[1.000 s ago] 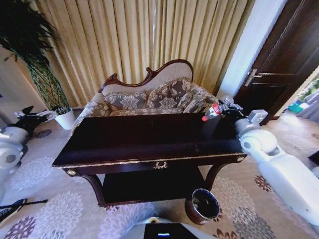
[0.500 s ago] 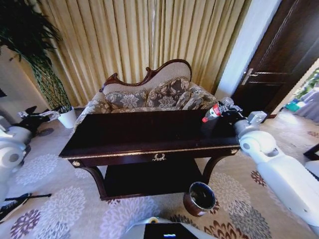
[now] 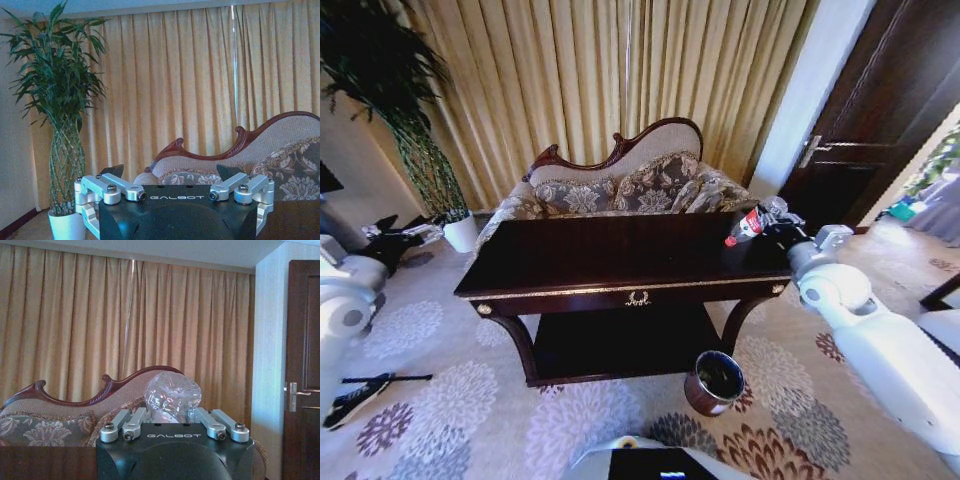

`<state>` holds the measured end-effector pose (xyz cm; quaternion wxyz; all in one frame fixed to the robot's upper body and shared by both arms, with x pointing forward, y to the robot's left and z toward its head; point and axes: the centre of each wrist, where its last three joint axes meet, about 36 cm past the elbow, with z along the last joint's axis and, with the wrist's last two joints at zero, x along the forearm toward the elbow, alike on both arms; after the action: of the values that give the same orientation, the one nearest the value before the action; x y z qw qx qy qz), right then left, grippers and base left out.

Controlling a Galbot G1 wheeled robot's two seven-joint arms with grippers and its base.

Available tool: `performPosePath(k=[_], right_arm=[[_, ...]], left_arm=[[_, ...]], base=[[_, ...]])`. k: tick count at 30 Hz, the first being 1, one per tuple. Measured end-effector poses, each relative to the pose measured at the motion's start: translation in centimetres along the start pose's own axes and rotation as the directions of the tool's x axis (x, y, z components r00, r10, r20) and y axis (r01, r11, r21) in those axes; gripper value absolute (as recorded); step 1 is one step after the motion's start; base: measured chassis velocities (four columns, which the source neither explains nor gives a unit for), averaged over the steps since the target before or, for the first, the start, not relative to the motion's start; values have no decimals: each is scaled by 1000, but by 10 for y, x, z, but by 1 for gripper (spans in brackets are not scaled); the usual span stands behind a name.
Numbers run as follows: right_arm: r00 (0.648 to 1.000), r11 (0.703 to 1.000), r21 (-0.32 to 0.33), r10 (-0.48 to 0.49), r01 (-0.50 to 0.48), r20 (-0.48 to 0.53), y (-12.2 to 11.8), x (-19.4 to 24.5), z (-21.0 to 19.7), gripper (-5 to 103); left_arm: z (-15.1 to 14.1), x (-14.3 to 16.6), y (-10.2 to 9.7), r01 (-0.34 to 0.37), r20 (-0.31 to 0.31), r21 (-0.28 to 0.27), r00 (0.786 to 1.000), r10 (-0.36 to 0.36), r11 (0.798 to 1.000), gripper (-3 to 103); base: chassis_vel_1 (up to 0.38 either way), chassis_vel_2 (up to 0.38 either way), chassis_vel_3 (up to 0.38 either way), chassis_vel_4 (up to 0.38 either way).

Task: Move to the front of the table and place the trash on the table into the trash bin.

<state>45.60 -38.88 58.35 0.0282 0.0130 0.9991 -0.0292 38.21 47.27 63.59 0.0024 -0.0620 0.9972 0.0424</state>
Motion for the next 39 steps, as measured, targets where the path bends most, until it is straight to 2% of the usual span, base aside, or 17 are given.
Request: performPosePath(k=[9, 18, 27, 39], right_arm=[[1000, 1000, -4, 0, 0, -7, 2, -2, 7, 29], [999, 1000, 3, 14, -14, -45, 8, -3, 42, 29], [983, 999, 28, 30, -26, -184, 24, -7, 133, 29], [958, 995, 98, 46, -19, -283, 4, 0, 211, 29]], left_arm=[[1, -2, -3, -8, 1, 0, 1000, 8, 1000, 100], [13, 1, -9, -6, -3, 9, 1000, 6, 1000, 100], [23, 11, -21, -7, 0, 21, 1000, 7, 1000, 100], [51, 22, -31, 22, -34, 35, 999, -20, 999, 100]], base=[[160, -154, -149, 155], [63, -62, -55, 71], [0, 0, 0, 0], [0, 0, 0, 0]])
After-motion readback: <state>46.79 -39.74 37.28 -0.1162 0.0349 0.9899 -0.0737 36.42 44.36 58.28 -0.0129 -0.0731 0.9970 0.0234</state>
